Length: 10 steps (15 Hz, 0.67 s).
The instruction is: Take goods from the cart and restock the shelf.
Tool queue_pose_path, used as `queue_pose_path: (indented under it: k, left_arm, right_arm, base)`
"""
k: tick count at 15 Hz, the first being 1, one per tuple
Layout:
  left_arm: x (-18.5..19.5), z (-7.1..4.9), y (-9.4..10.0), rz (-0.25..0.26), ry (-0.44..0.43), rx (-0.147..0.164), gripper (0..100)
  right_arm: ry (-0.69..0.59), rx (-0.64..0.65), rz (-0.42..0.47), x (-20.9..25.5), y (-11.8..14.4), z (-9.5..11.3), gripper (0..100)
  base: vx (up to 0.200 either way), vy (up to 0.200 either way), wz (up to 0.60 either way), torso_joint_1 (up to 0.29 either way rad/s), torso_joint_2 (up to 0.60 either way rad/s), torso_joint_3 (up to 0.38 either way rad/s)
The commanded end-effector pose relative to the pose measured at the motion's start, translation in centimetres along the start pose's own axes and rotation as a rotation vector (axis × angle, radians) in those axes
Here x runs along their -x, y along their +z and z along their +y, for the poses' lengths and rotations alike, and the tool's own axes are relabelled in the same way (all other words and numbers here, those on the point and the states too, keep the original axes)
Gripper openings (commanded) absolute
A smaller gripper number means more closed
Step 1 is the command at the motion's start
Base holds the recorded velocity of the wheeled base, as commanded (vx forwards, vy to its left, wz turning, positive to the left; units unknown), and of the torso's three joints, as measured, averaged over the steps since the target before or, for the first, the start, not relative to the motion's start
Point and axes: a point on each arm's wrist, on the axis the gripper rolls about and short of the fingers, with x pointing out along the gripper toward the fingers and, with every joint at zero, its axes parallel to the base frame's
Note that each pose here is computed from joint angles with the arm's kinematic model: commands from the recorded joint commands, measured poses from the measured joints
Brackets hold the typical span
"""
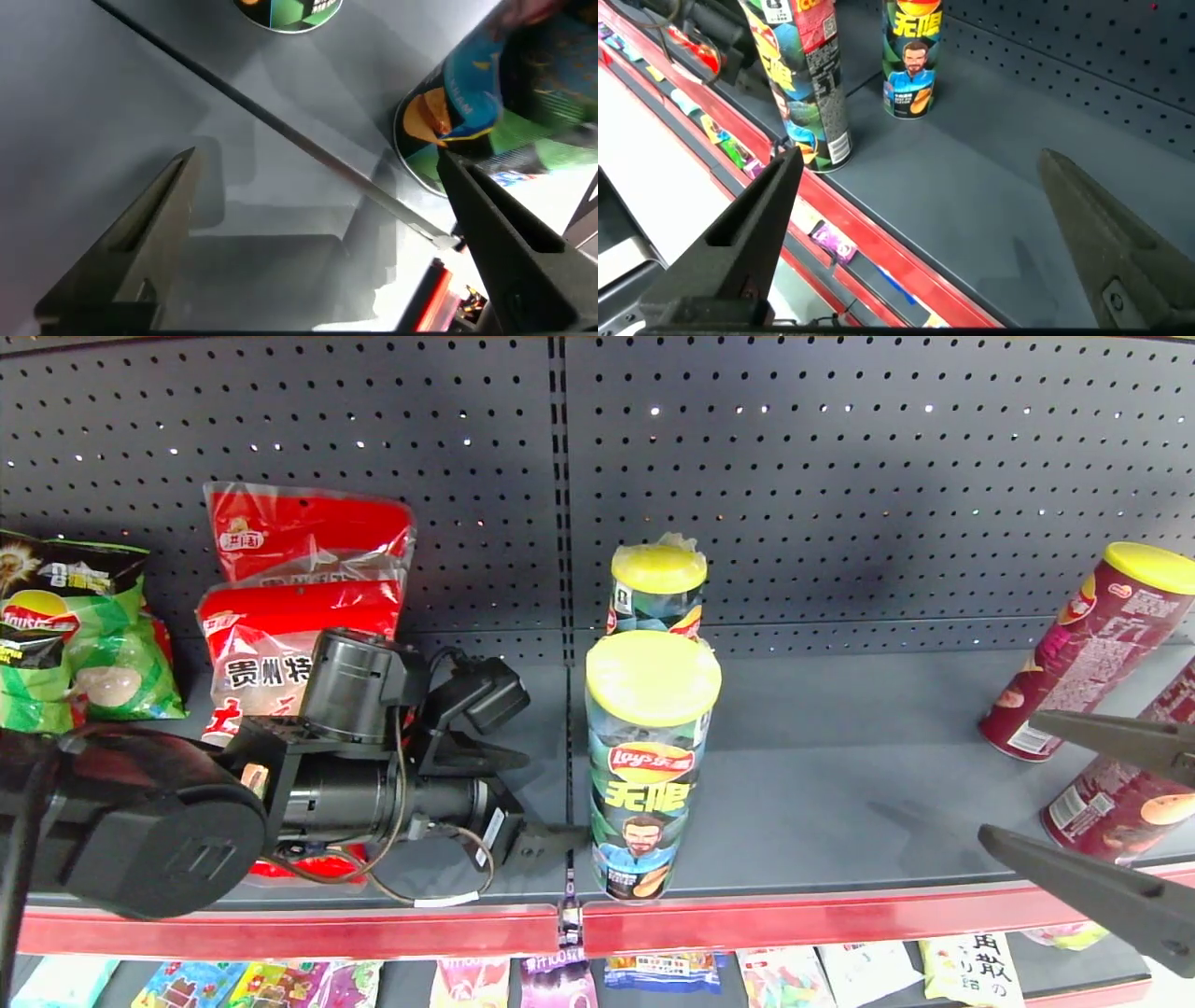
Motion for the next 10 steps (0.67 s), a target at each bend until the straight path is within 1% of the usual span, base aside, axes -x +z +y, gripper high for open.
queue_pose_path:
  k: [1, 4, 6, 10]
  left_arm:
    - [-0.25, 0.02, -0.13, 0.007, -0.004, -0.004, 100]
    - [-0.25, 0.02, -0.13, 0.007, -0.004, -0.008, 100]
    - [-0.4, -0.42, -0.1, 0.009, -0.018, -0.014, 100]
    - [-0.69, -0.77, -0.1, 0.014, -0.029, -0.02, 100]
  right_arm:
    - [0.001, -0.001, 0.007, -0.19, -0.05, -0.02, 100]
    - [0.004, -0.001, 0.013, -0.34, -0.11, -0.02, 100]
    - [0.004, -0.001, 0.015, -0.34, -0.15, -0.02, 100]
    - [0.0, -0.012, 0.012, -0.3, -0.1, -0.04, 100]
  base:
    - [0.0, 0.0, 0.0, 0.0, 0.0, 0.0]
    - [0.0, 0.0, 0.0, 0.0, 0.0, 0.0]
    - [0.0, 0.0, 0.0, 0.0, 0.0, 0.0]
    - [0.0, 0.0, 0.0, 0.0, 0.0, 0.0]
